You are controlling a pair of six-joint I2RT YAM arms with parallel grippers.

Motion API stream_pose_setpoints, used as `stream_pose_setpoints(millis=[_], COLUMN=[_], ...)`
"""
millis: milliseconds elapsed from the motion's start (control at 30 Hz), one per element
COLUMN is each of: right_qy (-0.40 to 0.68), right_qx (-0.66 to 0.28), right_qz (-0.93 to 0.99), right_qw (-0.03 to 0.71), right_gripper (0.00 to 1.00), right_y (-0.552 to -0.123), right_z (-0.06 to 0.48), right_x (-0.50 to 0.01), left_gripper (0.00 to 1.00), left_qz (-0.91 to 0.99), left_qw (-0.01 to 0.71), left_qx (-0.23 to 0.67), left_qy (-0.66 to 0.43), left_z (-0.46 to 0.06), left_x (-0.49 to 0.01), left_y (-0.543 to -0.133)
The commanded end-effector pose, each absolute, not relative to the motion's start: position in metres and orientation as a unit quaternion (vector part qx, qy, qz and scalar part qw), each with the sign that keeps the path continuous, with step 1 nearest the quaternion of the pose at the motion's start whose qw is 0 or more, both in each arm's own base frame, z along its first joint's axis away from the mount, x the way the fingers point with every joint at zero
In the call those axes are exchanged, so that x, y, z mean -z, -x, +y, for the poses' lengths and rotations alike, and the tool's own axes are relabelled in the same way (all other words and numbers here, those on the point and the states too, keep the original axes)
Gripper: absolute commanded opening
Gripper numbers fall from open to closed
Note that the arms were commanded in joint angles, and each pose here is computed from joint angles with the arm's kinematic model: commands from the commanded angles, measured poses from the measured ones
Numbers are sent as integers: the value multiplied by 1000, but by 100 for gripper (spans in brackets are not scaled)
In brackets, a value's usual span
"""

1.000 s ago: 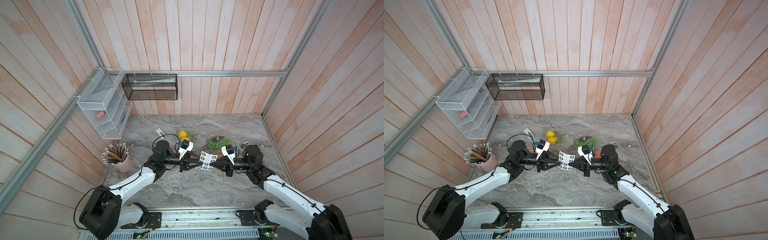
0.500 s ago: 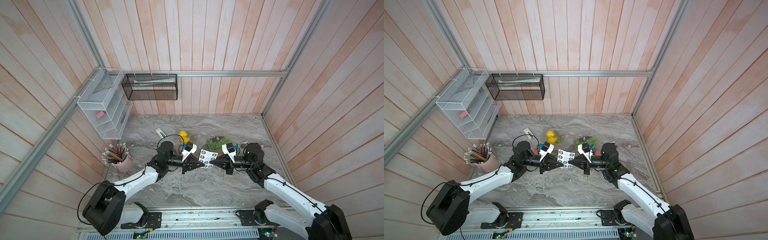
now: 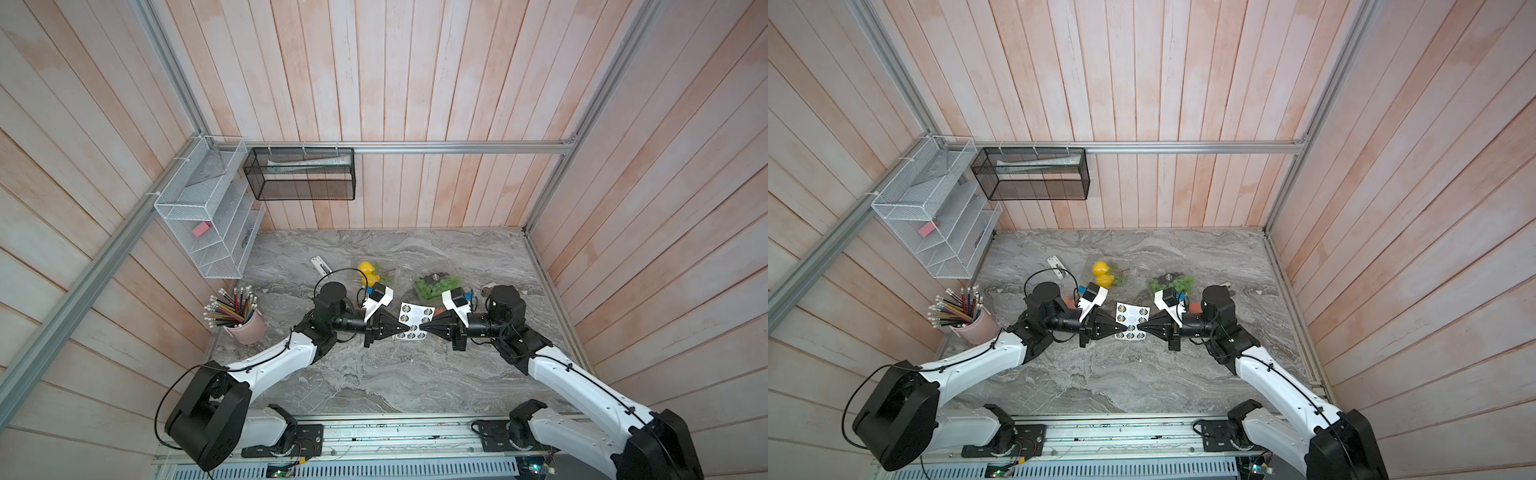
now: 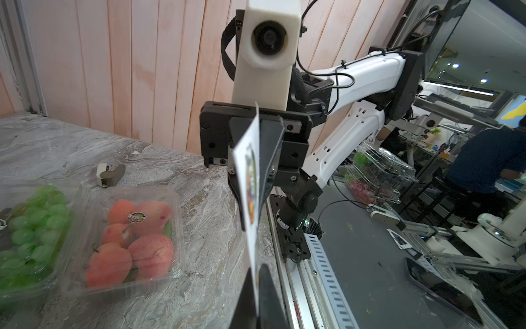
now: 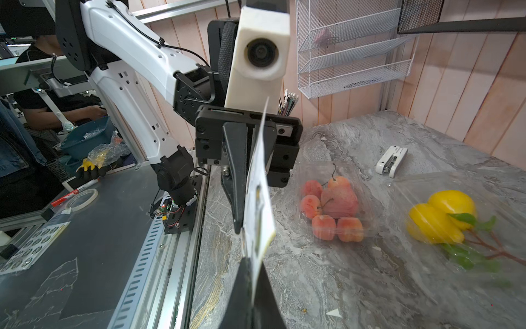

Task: Label fruit boxes
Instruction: Adjust the label sticker.

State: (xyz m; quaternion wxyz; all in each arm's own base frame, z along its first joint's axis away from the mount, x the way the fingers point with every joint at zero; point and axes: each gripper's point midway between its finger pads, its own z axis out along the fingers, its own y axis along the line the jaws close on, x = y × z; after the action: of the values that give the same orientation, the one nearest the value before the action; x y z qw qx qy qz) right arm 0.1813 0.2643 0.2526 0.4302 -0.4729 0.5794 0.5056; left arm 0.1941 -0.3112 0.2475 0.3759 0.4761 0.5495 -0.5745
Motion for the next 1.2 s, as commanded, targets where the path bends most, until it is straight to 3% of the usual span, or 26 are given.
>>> stream_pose_setpoints(millis=[0, 133, 300, 667, 833, 1167], right_qy=[476, 466, 456, 457, 457, 469], right_qx=[-504, -512, -530, -554, -559, -566], right_qz=[574, 571, 569, 561, 560, 544], right_qw=[435, 441, 433, 412, 407, 404], right_gripper=[0, 15, 15, 12, 0, 0], right_y=[-182, -179, -177, -174, -172, -165], right_z=[263, 261, 262, 265, 265, 265], right_x=[-261, -258, -255, -254, -253, -258], left_gripper=[0, 0, 0, 0, 0, 0], left_qz=[538, 536, 529, 525, 525, 525], left_qw=[385, 387, 385, 391, 392, 388], left_qx=[575, 575, 581, 583, 582, 583], left_qy=[-482, -483, -484, -481, -482, -484], left_z=[-313, -313, -313, -313, -313, -317], left_x=[-257, -258, -261, -263, -262, -257], left_y=[-195, -194, -192, -191, -192, -195])
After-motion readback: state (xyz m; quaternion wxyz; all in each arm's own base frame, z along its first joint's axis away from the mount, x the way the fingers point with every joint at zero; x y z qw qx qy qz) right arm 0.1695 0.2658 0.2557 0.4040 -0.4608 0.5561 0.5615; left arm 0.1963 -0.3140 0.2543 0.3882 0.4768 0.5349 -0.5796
